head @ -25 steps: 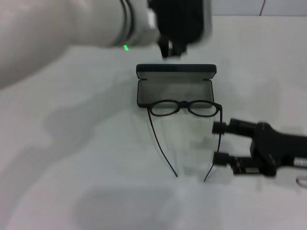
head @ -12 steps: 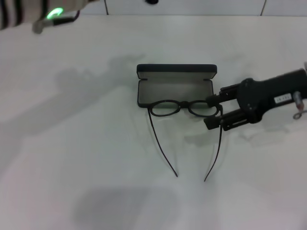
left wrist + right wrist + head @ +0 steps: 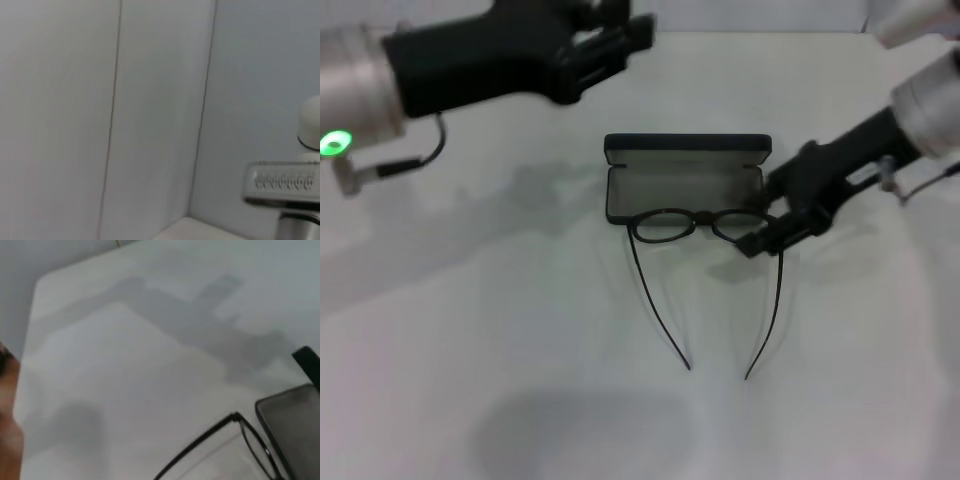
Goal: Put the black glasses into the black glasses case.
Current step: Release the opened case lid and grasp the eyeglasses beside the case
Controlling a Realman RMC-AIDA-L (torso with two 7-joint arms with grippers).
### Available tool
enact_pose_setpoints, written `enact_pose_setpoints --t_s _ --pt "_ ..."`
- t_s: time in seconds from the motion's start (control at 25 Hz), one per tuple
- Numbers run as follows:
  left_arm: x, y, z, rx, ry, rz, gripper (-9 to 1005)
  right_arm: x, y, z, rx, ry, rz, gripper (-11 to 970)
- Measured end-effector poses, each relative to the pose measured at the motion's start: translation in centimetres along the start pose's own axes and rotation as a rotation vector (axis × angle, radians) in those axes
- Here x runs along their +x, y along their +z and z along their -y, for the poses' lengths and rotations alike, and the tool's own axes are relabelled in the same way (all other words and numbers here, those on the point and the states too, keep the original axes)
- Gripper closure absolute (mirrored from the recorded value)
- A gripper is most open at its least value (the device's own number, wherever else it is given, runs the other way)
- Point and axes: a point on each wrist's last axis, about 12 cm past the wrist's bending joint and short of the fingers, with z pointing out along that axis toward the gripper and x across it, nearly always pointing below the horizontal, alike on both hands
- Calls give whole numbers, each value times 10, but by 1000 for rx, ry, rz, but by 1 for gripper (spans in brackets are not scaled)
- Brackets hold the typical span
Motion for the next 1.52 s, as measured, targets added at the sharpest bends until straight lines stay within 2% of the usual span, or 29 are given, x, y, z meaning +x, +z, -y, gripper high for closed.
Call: enact_pose_setpoints --t_s 0.24,0.4,0.56,0.72,1.12,1.52 --pt "36 -27 -11 137 -137 54 693 -25 22 -10 56 -76 -131 336" --pt "62 -41 -7 237 -121 144 692 -28 33 -10 88 -87 -186 335" --pt "82 -55 -5 232 -128 244 691 -29 39 -11 97 -90 -201 336" --pt "92 -65 -6 197 -163 257 690 -35 41 -10 111 -87 -209 337" --pt "108 -65 -1 200 -156 266 702 -61 33 -9 141 -104 -225 338" --pt "115 -64 2 186 -130 282 719 -59 49 3 186 -164 -243 340"
